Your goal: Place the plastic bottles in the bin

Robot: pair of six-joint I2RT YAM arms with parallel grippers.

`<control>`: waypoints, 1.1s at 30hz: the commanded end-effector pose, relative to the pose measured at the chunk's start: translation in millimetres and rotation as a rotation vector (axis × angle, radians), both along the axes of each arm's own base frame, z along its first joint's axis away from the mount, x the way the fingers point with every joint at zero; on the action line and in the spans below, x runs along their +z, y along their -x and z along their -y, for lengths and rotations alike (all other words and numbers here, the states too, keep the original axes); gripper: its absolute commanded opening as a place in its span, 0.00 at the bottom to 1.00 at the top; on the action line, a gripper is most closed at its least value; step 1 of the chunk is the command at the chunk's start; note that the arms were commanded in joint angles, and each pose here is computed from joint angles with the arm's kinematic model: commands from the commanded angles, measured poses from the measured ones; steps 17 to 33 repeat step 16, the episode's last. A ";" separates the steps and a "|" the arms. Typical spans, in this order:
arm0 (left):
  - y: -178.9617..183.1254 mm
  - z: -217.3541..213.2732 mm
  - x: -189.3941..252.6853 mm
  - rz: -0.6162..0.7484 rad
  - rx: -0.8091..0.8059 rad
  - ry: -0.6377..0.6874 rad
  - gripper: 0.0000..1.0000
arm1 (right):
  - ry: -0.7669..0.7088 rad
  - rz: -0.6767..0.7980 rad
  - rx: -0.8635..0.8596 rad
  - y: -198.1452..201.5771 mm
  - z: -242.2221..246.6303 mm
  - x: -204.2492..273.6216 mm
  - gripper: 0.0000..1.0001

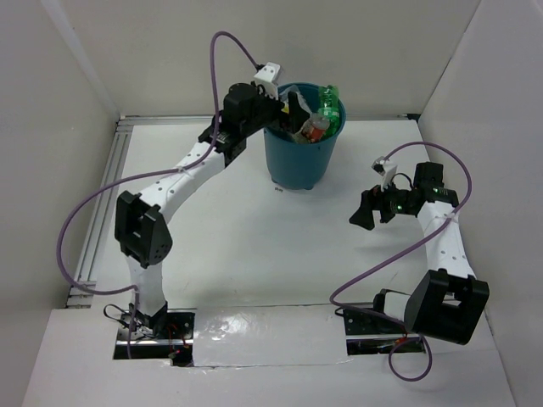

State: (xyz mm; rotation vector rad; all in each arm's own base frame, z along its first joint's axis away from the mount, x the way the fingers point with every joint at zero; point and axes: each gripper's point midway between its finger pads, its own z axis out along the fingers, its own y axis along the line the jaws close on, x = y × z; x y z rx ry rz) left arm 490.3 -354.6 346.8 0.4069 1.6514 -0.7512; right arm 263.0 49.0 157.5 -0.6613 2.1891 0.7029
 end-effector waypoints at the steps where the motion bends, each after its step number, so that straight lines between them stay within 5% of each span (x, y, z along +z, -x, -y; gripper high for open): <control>1: 55.4 -21.1 104.5 0.197 -0.061 0.102 1.00 | 0.017 0.013 -0.036 -5.8 3.1 8.6 1.00; 7: 126.3 -74.9 100.4 0.212 -0.020 0.084 1.00 | 0.041 0.040 -0.275 -28.9 24.2 26.3 1.00; 8: 137.6 -96.1 48.7 0.133 0.023 0.021 1.00 | 0.062 0.083 -0.336 -35.9 32.6 35.5 1.00; 16: 170.4 -193.2 -76.7 -0.133 0.245 -0.021 1.00 | 0.096 0.193 -0.540 -57.3 62.3 57.5 1.00; 33: 170.4 -193.2 -76.7 -0.133 0.245 -0.021 1.00 | 0.096 0.193 -0.540 -57.3 62.3 57.5 1.00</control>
